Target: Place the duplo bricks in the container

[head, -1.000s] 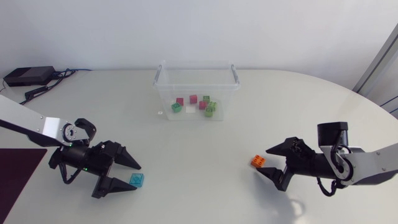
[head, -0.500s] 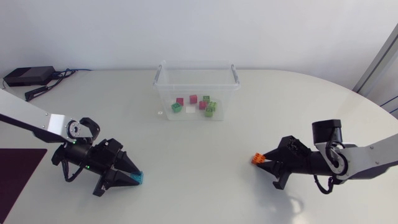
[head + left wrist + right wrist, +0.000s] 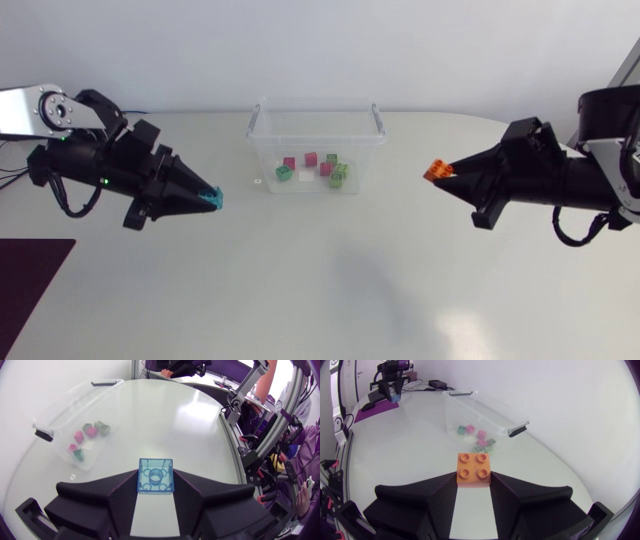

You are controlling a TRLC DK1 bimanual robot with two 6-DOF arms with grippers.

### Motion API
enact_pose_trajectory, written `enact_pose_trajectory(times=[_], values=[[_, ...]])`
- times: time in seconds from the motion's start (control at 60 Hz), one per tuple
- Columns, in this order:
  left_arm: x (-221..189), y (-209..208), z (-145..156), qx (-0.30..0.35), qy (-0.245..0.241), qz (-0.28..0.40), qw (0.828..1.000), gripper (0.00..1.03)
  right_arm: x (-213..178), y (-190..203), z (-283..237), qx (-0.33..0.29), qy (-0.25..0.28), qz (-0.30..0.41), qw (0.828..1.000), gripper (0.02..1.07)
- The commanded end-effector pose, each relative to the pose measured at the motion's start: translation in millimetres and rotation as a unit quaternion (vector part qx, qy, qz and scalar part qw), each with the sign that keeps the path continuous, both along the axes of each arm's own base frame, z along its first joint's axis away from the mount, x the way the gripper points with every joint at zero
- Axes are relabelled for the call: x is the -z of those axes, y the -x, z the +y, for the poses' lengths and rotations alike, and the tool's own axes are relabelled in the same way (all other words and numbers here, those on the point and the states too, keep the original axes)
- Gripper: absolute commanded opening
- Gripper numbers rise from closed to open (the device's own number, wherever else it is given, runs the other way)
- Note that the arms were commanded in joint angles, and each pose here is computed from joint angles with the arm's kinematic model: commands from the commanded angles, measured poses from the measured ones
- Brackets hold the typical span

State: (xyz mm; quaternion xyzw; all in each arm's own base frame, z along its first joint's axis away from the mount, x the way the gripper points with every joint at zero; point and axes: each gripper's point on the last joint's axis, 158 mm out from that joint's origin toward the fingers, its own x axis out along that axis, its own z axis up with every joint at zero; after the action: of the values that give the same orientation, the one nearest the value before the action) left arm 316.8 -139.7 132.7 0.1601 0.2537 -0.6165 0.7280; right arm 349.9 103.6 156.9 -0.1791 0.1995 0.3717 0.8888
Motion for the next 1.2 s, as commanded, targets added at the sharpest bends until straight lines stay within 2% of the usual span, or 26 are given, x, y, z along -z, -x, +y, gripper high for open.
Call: enact_pose_trajectory(times=[0.0, 0.283, 0.45, 0.6, 0.867, 1.183], values=[[-27.4, -11.5, -11.1, -0.016, 0.020, -0.002, 1.000, 0.32, -21.7, -4.2, 12.5, 0.003, -0.027, 0.004, 1.000, 0.24], [-84.5, -75.6, -38.3, -0.087, 0.049, -0.046, 0.994, 0.32, -78.9, -45.3, 36.5, 0.025, -0.057, -0.037, 0.997, 0.24], [-98.0, -108.4, -46.5, -0.133, 0.072, -0.067, 0.986, 0.32, -100.1, -67.1, 49.9, 0.032, -0.074, -0.055, 0.995, 0.24], [-100.9, -122.3, -56.4, -0.142, 0.093, -0.085, 0.982, 0.32, -109.2, -81.0, 66.4, 0.031, -0.088, -0.068, 0.993, 0.24], [-111.9, -158.7, -72.0, -0.169, 0.135, -0.108, 0.970, 0.32, -104.0, -114.8, 86.3, 0.039, -0.114, -0.076, 0.990, 0.24], [-88.8, -196.1, -95.1, -0.168, 0.138, -0.098, 0.971, 0.32, -78.9, -161.2, 109.6, 0.040, -0.116, -0.062, 0.990, 0.24]])
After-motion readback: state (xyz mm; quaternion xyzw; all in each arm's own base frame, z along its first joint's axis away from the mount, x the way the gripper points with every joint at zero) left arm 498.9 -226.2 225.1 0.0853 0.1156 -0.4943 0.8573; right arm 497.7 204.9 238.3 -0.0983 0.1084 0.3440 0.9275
